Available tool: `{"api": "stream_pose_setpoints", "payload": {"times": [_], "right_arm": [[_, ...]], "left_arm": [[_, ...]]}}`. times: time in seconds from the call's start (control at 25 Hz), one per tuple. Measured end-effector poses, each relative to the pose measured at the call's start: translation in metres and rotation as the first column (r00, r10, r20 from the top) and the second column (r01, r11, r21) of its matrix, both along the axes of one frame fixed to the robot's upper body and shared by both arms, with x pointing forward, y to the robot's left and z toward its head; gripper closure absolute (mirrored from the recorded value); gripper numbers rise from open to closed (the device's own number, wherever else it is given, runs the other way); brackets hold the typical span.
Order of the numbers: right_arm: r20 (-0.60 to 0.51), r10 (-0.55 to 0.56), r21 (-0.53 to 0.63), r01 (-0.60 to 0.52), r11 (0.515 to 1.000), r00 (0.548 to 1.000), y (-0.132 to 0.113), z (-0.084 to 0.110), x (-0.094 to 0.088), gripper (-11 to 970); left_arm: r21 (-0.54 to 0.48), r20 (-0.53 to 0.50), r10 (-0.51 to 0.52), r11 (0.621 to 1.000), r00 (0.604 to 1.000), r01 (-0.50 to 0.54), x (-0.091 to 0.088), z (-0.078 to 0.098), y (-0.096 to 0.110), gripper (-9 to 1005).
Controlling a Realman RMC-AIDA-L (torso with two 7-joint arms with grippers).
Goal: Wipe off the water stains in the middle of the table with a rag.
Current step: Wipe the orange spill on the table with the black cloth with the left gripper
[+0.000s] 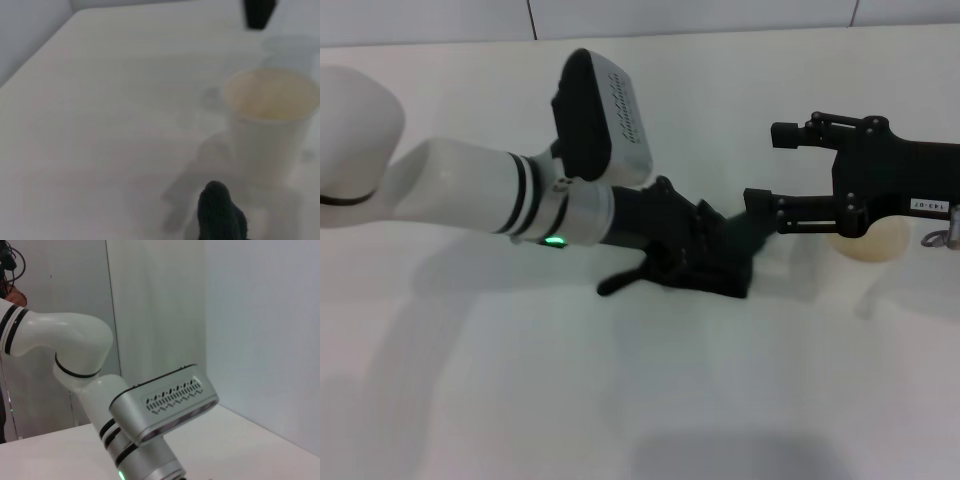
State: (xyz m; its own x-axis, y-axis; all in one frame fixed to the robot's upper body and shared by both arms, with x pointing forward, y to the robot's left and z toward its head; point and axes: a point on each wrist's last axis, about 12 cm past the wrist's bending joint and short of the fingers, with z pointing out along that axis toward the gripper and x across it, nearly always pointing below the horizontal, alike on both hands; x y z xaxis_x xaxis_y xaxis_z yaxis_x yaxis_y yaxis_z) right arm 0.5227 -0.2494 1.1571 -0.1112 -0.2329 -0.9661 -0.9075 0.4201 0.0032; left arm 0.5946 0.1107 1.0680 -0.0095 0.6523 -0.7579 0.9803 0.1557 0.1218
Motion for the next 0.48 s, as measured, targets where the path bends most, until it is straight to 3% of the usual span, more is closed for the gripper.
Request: {"api": "stream_pose_setpoints", "payload": {"times": [0.48], "right_arm": [[0.001,-0.001,0.0,0.001,1.0,1.0,0.0,0.0,0.0,134]], "left_arm": [[0.019,0.053,0.07,0.997,0.996,-0.072,0.017,0.007,0.018,942]]}}
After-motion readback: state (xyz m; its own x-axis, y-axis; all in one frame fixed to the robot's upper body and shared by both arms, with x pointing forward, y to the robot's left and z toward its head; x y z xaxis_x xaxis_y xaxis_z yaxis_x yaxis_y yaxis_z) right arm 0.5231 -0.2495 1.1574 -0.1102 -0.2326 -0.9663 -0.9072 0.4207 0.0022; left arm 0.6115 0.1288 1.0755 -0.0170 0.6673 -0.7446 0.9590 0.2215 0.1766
